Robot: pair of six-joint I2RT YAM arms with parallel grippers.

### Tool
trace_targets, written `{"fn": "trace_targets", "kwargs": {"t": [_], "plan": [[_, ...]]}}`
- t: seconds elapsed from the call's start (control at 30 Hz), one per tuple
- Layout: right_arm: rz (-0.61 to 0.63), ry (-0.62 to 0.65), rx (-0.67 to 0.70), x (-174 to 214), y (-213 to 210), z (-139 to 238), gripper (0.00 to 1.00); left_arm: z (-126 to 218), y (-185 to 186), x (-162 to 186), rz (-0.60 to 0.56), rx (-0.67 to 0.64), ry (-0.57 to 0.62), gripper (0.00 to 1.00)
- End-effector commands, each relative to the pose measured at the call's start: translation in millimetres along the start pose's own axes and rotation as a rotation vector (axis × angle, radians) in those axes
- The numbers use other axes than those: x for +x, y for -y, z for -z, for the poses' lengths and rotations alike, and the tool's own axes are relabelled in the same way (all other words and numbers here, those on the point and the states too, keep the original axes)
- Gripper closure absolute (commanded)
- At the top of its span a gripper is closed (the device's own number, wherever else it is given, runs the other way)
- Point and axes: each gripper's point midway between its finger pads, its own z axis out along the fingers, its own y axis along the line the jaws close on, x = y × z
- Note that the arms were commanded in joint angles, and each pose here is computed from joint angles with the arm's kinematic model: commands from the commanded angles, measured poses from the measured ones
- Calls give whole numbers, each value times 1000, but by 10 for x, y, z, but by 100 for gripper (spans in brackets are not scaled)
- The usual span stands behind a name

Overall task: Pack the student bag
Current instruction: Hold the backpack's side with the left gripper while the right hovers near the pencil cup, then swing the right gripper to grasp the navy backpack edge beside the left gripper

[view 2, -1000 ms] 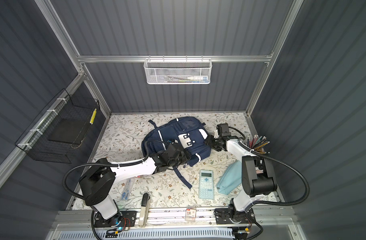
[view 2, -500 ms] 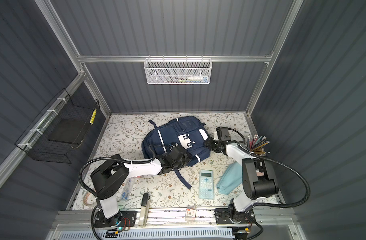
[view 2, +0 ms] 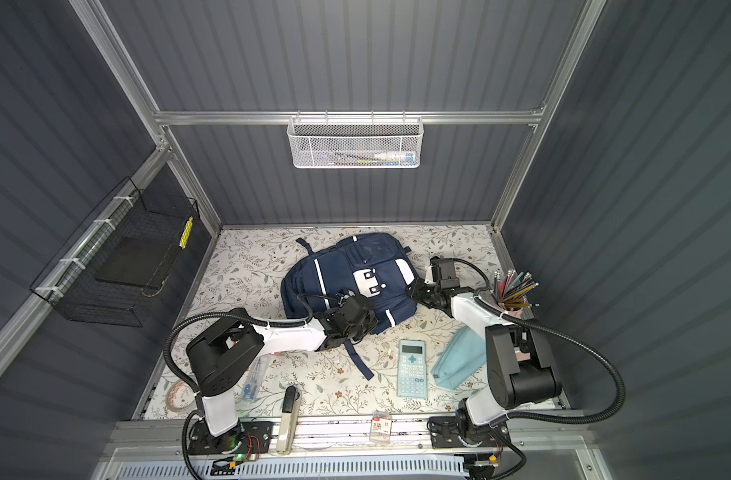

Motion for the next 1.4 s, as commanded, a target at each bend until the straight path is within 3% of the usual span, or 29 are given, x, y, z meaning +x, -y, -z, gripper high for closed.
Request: {"fn": "trace_targets", "kwargs": {"t": [0.0, 0.1, 0.23, 0.53, 0.6, 0.7, 0.9, 1.07, 1.23, 1.37], "plan": [[-29, -93, 59, 244, 201, 10, 66, 150, -59, -114, -38, -29, 34, 100], [-49, -77, 62, 174, 274, 11, 81, 287, -126, -160, -85, -55, 48, 100], [-48, -63, 85, 110, 323, 10, 89, 442, -219, -186, -104, -67, 44, 100], [-42, -31, 112, -1, 343, 41, 94, 633, -263, -216, -188, -85, 38, 100], [-20, 5, 38, -22, 192, 128, 86, 578, -240, -217, -189, -59, 7, 100], [23, 58, 18, -1, 57, 389, 53, 500, -83, -190, -201, 39, -45, 100], [5, 89, 34, 335, -284, 747, 33, 487, 165, -119, -275, 128, -87, 100], [-150, 34, -152, 632, -762, 455, 37, 507, 314, -83, -266, 188, -107, 100], [-274, 42, -191, 653, -779, 80, 42, 648, 483, -94, -228, 245, -125, 100], [-290, 96, -215, 570, -838, -66, 41, 668, 468, -74, -225, 245, -139, 100]]}}
